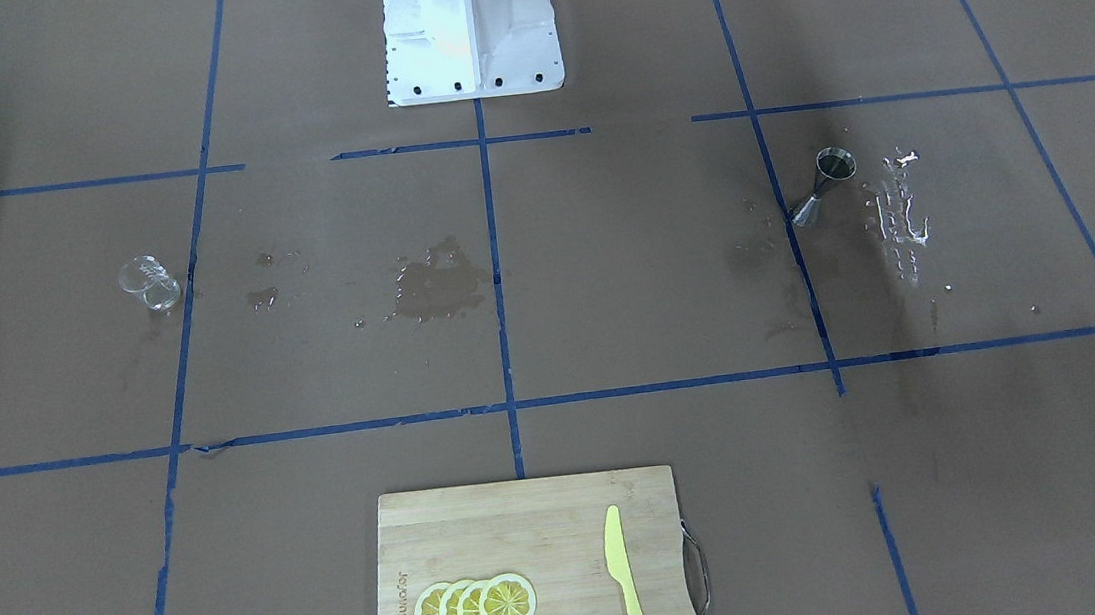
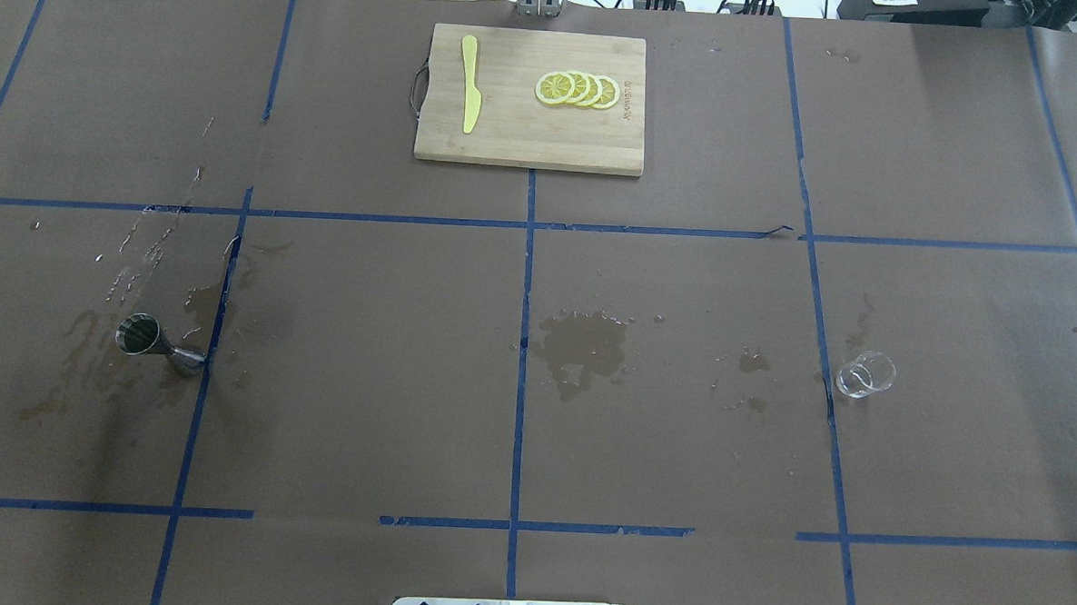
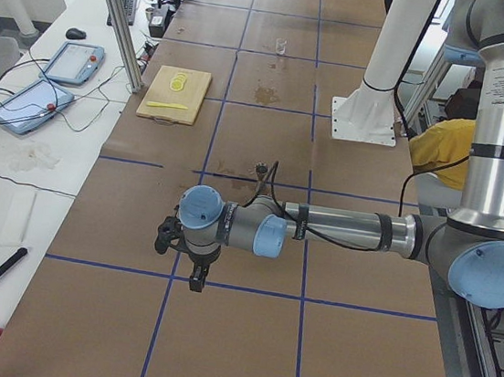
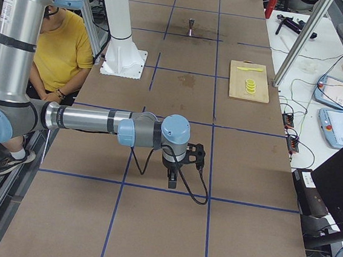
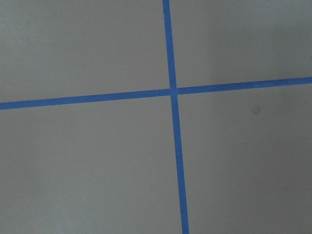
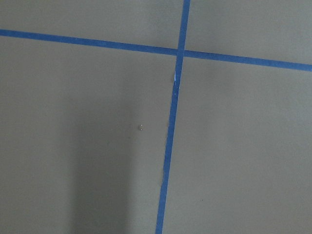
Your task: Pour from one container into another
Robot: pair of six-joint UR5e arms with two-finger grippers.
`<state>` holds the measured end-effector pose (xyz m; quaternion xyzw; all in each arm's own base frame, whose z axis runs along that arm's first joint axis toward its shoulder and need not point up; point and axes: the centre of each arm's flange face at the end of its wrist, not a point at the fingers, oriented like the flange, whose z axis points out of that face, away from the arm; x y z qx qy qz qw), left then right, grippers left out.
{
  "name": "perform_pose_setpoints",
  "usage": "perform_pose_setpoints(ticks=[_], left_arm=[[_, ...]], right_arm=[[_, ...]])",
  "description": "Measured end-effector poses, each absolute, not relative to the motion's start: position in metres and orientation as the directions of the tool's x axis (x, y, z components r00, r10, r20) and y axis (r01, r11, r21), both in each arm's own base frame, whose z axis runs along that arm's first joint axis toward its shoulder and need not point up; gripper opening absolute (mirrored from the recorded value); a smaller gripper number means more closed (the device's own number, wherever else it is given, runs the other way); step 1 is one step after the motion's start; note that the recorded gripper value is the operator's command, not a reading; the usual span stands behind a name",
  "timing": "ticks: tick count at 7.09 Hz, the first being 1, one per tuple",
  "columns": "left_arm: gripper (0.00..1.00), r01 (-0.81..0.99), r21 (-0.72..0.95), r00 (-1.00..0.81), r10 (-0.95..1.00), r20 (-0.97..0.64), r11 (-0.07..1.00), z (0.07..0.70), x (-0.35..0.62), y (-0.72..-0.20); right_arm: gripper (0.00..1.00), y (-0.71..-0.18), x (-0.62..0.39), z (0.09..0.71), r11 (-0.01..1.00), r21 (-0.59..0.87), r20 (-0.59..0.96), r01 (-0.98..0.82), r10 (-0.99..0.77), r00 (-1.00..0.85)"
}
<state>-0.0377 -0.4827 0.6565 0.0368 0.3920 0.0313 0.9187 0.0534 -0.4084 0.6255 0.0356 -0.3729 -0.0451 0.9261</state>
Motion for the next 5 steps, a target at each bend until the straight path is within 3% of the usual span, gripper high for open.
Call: perform_pose_setpoints(ticks=[5], left_arm=[[1.00, -0.030, 0.099, 0.689, 0.092, -0.719, 0.995, 0.6555, -0.0368, -0.4840]], right_arm=[[1.00, -0.4074, 0.0534, 0.6185, 0.992, 0.114, 0.686, 0.058, -0.121, 0.717]])
